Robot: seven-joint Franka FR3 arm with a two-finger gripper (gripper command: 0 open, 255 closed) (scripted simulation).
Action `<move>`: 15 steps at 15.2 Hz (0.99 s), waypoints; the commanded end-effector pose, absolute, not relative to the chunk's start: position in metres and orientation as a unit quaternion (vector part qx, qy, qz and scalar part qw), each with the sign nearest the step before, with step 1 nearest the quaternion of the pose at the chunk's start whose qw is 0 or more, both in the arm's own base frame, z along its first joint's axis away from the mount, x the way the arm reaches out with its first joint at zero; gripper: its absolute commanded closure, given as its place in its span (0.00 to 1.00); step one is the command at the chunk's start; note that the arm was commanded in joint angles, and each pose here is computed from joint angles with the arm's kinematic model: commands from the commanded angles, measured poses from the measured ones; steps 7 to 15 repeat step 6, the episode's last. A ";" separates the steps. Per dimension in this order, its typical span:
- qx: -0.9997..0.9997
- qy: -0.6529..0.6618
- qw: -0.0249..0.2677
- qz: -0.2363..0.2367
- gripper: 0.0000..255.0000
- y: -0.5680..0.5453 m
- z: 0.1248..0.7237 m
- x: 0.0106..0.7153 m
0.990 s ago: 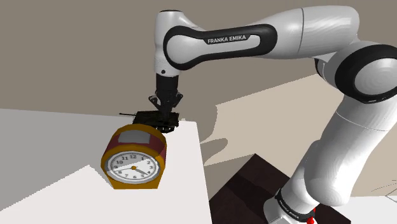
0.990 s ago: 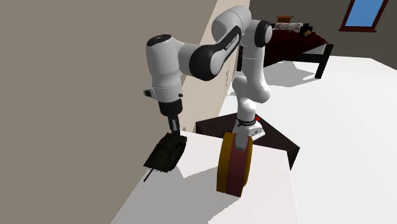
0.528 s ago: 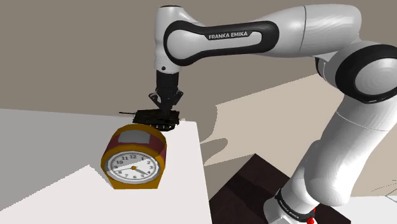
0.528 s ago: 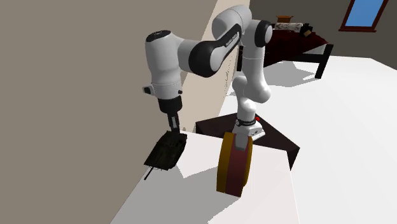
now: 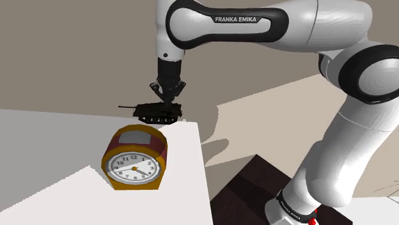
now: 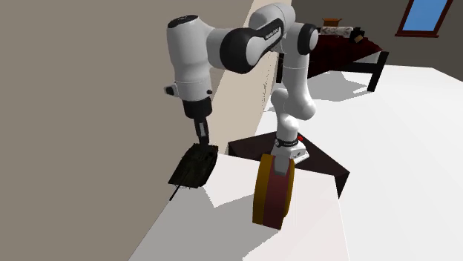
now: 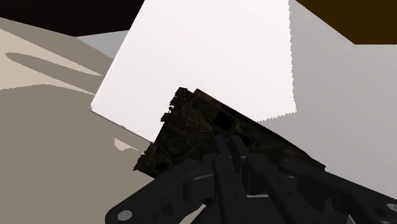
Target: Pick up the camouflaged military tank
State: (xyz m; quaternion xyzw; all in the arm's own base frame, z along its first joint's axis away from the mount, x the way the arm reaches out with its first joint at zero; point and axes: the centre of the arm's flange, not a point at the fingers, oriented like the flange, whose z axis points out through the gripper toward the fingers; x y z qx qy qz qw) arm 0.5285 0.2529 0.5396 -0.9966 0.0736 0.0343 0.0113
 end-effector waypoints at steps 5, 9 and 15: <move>-0.997 0.074 0.011 0.034 1.00 0.253 0.567 0.529; -0.997 0.074 0.011 0.034 1.00 0.253 0.567 0.529; -0.997 0.074 0.011 0.034 1.00 0.253 0.567 0.529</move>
